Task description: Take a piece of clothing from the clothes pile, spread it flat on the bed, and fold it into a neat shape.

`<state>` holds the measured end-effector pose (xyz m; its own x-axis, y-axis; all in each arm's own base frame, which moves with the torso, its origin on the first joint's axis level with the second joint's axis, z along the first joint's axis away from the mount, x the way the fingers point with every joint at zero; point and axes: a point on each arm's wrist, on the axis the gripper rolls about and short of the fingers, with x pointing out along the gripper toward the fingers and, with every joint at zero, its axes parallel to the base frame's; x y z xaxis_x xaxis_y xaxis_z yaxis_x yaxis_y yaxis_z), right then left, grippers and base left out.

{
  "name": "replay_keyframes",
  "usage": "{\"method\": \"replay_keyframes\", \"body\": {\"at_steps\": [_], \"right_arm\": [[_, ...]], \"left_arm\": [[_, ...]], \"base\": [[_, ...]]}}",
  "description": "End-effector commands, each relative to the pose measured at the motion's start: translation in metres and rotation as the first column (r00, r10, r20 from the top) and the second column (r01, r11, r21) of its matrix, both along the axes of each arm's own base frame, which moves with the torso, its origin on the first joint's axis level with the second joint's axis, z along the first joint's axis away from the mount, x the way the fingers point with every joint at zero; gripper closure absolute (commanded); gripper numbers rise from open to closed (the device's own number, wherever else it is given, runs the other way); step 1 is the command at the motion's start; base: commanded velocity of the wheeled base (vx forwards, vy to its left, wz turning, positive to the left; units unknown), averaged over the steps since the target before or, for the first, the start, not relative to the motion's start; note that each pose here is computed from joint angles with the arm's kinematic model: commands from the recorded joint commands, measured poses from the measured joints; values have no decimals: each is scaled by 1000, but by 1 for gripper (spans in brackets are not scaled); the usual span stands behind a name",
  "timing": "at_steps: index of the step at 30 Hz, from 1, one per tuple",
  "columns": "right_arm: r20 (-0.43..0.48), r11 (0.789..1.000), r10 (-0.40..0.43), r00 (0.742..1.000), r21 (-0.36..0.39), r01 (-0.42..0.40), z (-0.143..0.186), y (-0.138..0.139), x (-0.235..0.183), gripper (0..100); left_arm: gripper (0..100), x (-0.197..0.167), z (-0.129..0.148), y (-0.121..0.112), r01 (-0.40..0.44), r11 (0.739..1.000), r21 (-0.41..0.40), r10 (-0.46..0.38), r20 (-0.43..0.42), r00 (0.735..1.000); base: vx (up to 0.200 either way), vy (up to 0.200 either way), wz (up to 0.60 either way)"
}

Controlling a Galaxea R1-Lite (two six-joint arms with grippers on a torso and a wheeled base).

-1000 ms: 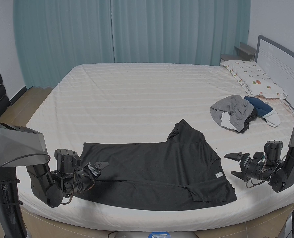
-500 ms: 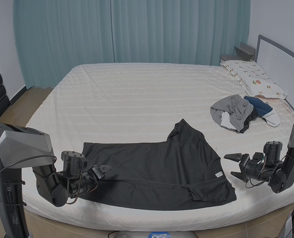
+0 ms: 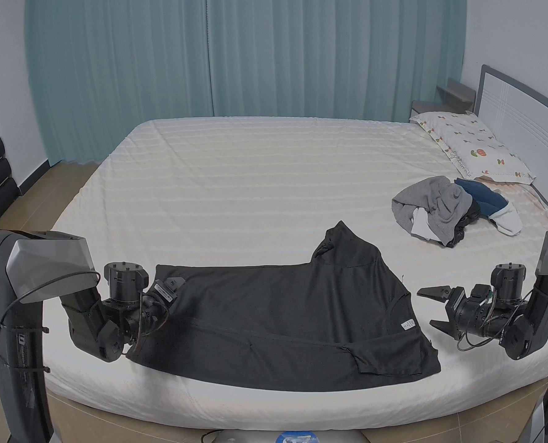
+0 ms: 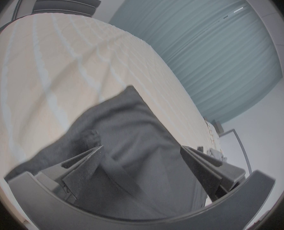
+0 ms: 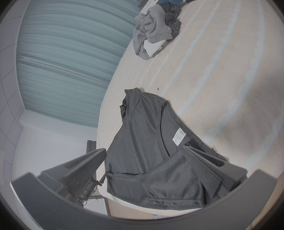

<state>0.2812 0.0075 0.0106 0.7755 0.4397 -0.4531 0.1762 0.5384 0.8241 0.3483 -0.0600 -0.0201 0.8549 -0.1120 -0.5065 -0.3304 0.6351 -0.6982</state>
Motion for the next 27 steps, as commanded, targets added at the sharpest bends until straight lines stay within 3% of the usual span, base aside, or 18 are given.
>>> {"method": "replay_keyframes", "body": {"at_steps": [1, 8, 12, 14, 15, 17, 20, 27], "right_arm": [[-4, 1000, 0, 1000, -1, 0, -1, 0, 0, 0], [-5, 1000, 0, 1000, -3, 0, -2, 0, 0, 0], [-9, 1000, -1, 1000, -1, 1, -2, 0, -1, 0], [-11, 1000, 0, 1000, -2, 0, -2, 0, -2, 0], [-11, 1000, 0, 1000, -2, 0, -2, 0, -2, 0], [-11, 1000, 1, 1000, -2, -1, -2, 0, -2, 0], [-11, 1000, 4, 1000, -2, -4, -2, 1, -2, 0], [-14, 1000, 15, 1000, -2, -15, -3, 4, -2, 0]], "left_arm": [[0, 9, 1, 19, -58, 998, -6, 58, 19, 998], [0, 2, 14, 46, -96, 995, -25, 97, 28, 995], [0, -7, 17, 54, 18, 999, -37, -17, 13, 1000], [0, -13, 14, 57, 136, 991, 0, -135, 11, 991], [0, -13, 14, 57, 136, 991, 0, -135, 11, 991], [0, -21, 8, 59, 224, 973, 62, -224, -10, 974], [0, -21, 5, 58, 265, 957, 119, -266, -9, 964], [0, -15, -11, 48, 296, 943, 151, -304, 36, 952]], "base": [[0, 0, 0], [0, 0, 0], [0, 0, 0], [0, 0, 0], [0, 0, 0], [0, 0, 0], [0, 0, 0], [0, 0, 0]]}}
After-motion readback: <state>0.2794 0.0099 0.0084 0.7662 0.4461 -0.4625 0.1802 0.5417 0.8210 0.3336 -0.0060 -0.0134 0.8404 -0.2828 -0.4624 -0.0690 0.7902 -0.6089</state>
